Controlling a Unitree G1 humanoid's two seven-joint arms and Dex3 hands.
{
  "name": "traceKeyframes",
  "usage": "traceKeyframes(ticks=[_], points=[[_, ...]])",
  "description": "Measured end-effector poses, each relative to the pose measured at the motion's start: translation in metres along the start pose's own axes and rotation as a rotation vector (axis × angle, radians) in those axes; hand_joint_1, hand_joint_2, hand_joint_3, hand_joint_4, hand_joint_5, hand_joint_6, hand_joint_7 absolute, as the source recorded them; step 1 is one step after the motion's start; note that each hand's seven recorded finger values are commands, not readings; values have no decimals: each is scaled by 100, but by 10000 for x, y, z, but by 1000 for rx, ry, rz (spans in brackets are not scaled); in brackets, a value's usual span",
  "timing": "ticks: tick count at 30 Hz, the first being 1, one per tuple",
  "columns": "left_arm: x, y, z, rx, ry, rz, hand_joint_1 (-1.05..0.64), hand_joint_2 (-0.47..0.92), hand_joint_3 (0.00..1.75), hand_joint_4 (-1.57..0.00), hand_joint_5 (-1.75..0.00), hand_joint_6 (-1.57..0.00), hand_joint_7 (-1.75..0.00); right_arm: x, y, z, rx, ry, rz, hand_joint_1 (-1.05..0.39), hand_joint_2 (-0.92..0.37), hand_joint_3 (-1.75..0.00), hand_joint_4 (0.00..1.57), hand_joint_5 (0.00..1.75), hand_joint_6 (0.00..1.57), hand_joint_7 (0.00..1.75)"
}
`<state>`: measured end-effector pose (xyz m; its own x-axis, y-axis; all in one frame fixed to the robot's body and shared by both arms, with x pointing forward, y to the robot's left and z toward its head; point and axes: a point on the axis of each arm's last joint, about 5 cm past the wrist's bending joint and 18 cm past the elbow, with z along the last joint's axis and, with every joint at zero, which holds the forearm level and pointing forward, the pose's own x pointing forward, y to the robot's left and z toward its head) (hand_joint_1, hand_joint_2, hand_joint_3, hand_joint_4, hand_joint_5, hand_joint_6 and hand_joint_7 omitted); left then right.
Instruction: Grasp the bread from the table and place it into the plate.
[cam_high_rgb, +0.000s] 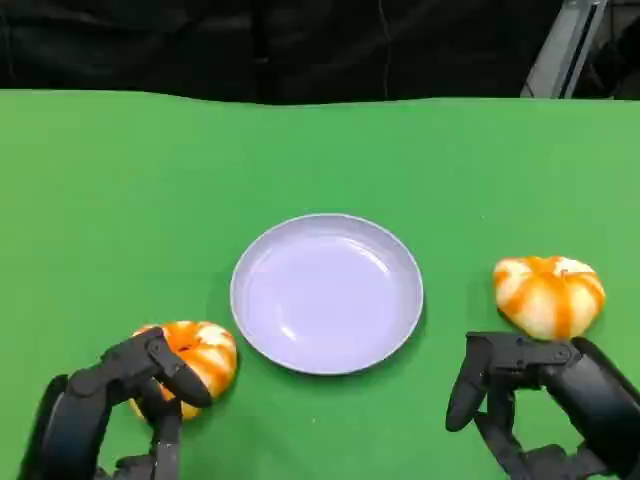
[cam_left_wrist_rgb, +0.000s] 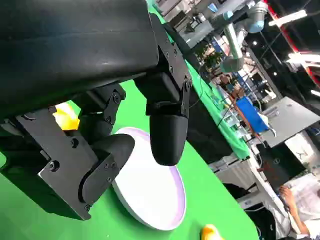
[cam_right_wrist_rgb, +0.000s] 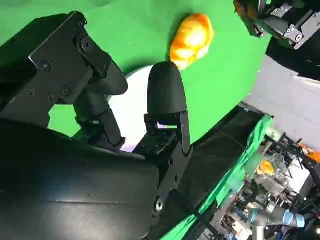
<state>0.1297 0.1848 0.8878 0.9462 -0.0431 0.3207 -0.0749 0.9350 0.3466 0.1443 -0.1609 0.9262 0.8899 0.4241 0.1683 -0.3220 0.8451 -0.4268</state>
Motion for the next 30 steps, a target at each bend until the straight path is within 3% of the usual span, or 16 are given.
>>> traceKeyframes(ticks=[21, 26, 30], points=[[0, 2, 2, 1, -6, 1, 5, 26, 152, -83, -168, -81, -135, 0, 1, 0, 1, 0, 0, 12, -31, -138, 87, 166, 80, 132], [-1, 9, 0, 6, -4, 4, 3, 39, 131, -78, -148, -81, -112, 1, 2, 0, 1, -1, 0, 12, -31, -138, 87, 165, 80, 132], [-5, 1, -4, -24, 12, 21, 0, 53, 96, -71, -105, -78, -64, 1, 4, 1, 1, -2, 1, 12, -31, -139, 88, 165, 80, 132]])
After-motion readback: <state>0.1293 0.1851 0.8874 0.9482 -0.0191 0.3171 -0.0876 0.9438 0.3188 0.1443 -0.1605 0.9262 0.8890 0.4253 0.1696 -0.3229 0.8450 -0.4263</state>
